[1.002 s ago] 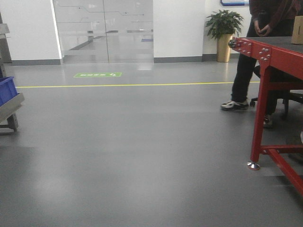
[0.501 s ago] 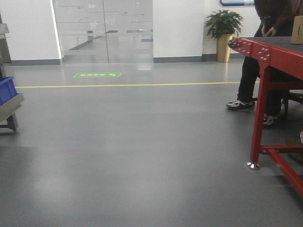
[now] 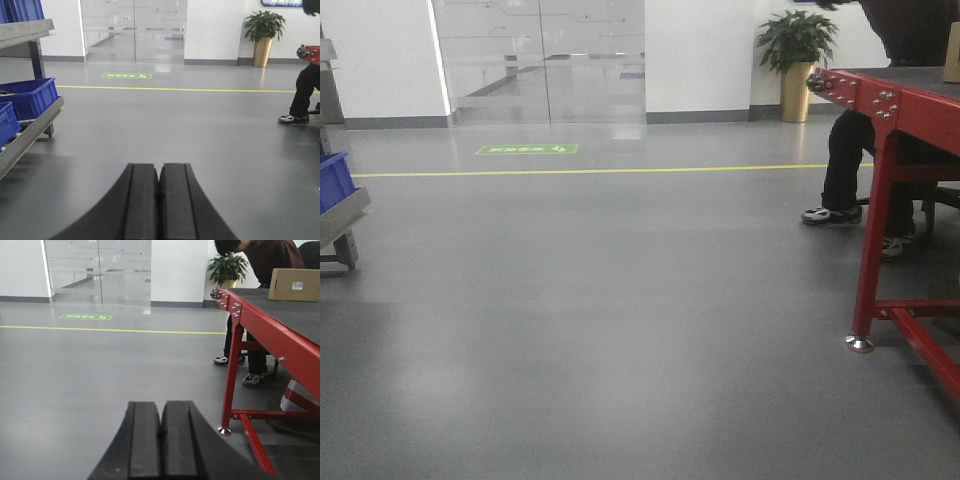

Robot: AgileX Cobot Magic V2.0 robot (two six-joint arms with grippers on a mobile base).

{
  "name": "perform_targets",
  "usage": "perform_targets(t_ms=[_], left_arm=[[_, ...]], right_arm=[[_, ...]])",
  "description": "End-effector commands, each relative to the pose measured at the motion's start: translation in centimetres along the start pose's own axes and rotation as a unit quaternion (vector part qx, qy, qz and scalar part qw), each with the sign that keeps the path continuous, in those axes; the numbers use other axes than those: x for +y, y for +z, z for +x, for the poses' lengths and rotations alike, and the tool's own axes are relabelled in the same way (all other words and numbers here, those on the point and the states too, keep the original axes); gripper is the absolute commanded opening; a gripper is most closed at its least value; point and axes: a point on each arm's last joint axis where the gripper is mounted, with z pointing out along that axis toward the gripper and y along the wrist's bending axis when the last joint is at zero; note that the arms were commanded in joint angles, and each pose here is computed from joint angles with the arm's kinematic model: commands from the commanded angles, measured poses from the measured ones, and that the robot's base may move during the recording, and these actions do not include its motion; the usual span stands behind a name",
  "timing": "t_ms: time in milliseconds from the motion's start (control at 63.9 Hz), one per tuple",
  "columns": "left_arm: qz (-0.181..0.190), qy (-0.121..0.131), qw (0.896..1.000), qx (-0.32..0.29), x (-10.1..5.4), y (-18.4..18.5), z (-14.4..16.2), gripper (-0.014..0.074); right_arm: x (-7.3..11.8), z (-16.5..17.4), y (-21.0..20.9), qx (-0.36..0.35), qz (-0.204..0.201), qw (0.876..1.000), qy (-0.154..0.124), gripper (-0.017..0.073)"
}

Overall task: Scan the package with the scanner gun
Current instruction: 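Drive the base forward and turn toward the red-framed table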

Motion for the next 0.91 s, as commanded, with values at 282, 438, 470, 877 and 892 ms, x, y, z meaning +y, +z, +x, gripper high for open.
perform_targets(t_ms=[282, 438, 470, 877, 892], left_arm=[[0.003, -0.002, 1.0, -0.015, -0.02, -0.06, -0.38, -0.0111], [0.005, -0.002, 1.0, -0.015, -0.05, -0.06, -0.38, -0.0111], [0.005, -0.002, 1.0, -0.015, -0.05, -0.06, -0.38, -0.0111], [0.005, -0.002, 1.0, -0.015, -0.05, -0.06, -0.38, -0.0111], [0.005, -0.002, 1.0, -0.015, -0.05, -0.06, -0.38, -0.0111]], right_arm=[[-0.22, -0.28, -0.04, -0.016, 0.019, 1.0, -0.004, -0.0153], [-0.34, -0.28, -0.04, -0.016, 0.03, 0.999, -0.004, -0.0153], [-0.34, -0.28, -0.04, -0.016, 0.03, 0.999, -0.004, -0.0153], [-0.34, -0.28, -0.04, -0.016, 0.03, 0.999, -0.004, -0.0153], [-0.34, -0.28, -0.04, -0.016, 0.03, 0.999, -0.004, -0.0153]])
